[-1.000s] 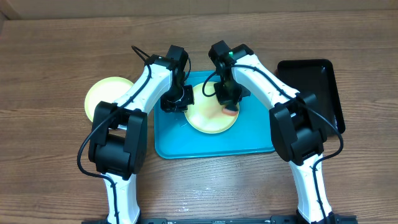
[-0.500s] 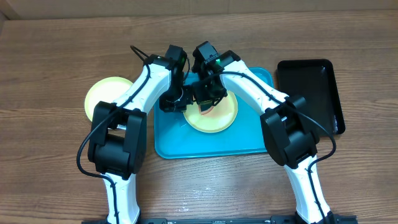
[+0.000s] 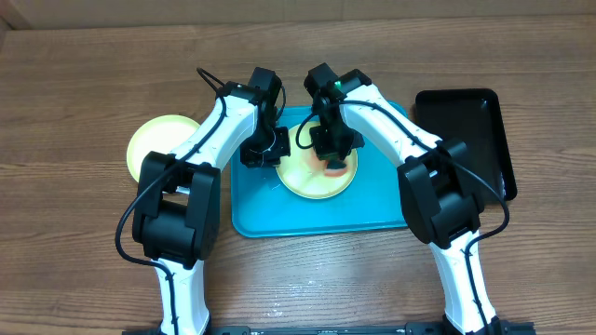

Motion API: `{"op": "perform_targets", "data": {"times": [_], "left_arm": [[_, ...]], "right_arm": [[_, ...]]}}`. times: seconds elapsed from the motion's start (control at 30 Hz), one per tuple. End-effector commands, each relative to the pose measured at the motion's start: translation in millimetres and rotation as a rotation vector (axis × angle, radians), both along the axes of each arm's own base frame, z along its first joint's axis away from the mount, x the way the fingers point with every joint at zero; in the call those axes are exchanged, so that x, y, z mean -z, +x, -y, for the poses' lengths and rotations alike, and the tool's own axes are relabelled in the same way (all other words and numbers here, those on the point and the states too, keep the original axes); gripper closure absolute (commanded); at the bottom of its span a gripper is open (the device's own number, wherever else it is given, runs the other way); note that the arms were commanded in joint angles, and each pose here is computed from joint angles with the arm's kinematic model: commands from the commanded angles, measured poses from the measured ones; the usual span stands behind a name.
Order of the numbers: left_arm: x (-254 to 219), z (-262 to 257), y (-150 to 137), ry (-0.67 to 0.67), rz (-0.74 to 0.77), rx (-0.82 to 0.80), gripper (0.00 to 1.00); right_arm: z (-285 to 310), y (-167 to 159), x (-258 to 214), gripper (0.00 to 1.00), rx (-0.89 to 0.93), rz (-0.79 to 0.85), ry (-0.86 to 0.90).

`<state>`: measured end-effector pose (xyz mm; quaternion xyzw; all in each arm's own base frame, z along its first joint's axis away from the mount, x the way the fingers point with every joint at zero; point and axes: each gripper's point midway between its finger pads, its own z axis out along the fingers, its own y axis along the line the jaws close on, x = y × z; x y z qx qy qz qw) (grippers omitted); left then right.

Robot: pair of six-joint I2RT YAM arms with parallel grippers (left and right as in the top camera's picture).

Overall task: Clean dirty plates on tray and stack at the side
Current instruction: 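Scrub the second yellow plate with the sponge in the right gripper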

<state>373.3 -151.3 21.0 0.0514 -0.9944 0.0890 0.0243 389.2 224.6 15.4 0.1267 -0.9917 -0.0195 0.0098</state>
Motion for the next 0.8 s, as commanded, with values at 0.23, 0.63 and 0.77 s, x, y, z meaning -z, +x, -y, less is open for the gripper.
{"op": "perform_targets", "data": {"times": [0.23,0.63,0.77], "left_arm": [[-14.9,1.2,3.8,-0.011,0.036,0.023,0.96],[0.5,10.8,3.7,-0.034,0.012,0.014,0.64],[3.7,9.3,3.4,-0.033,0.000,-0.007,0.72]], "right_arm": [[2.2,45.6,-4.0,0.96,0.008,0.206,-0.060],[-14.4,38.6,-3.3,0.96,-0.005,0.169,0.024],[-14.4,38.4,-3.3,0.96,-0.005,0.168,0.024]]}}
